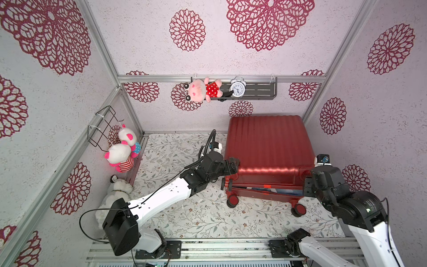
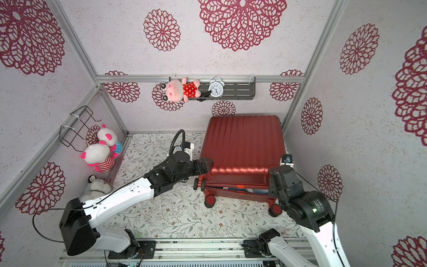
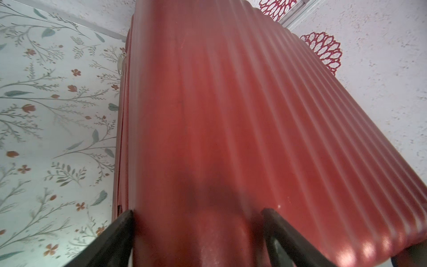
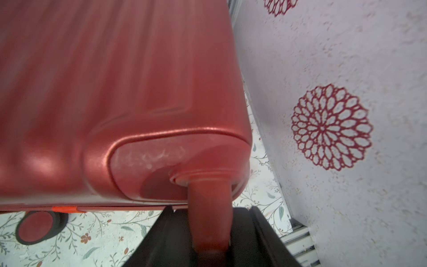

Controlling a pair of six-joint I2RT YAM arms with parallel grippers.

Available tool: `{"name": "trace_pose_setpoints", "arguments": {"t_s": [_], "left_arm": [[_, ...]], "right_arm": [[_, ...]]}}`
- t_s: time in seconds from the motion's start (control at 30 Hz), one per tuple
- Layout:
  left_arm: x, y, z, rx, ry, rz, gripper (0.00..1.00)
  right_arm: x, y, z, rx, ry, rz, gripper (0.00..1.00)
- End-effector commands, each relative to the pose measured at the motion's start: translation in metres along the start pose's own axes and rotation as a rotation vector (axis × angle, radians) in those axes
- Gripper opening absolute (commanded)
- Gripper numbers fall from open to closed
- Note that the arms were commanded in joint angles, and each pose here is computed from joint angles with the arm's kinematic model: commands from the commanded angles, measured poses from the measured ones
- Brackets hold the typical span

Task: Open the suitcase zippers
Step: Open the suitcase at the corner of the board.

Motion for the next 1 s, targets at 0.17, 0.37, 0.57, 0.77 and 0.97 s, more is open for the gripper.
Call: {"name": "trace_pose_setpoints", "arguments": {"t_s": [0.17, 0.37, 0.57, 0.77, 0.97], "left_arm": [[0.0, -0.095, -0.047, -0.126, -0.217, 0.375, 0.85], [0.018, -0.09, -0.033, -0.154, -0.144, 0.311, 0.84], [0.048, -0.068, -0.001, -0.134, -0.052, 0.229, 0.85], [0.082, -0.043, 0.026, -0.097, -0.007, 0.151, 0.86], [0.124, -0.019, 0.039, -0.084, 0.016, 0.062, 0.86]], "right_arm": [[0.062, 0.075, 0.015, -0.139, 0.461, -0.442, 0.2], [0.075, 0.085, 0.038, -0.128, 0.753, -0.475, 0.18], [0.073, 0.093, 0.053, -0.181, 0.88, -0.459, 0.17], [0.067, 0.094, 0.065, -0.25, 0.978, -0.431, 0.18], [0.063, 0.096, 0.081, -0.273, 1.105, -0.403, 0.18]]}}
Point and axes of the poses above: each gripper's point midway between its finger pads, its own x axis back along the fingers, its own z axis along the line the jaws close on, y = z × x, the point moved 9 cm from there along x, back along the fingers
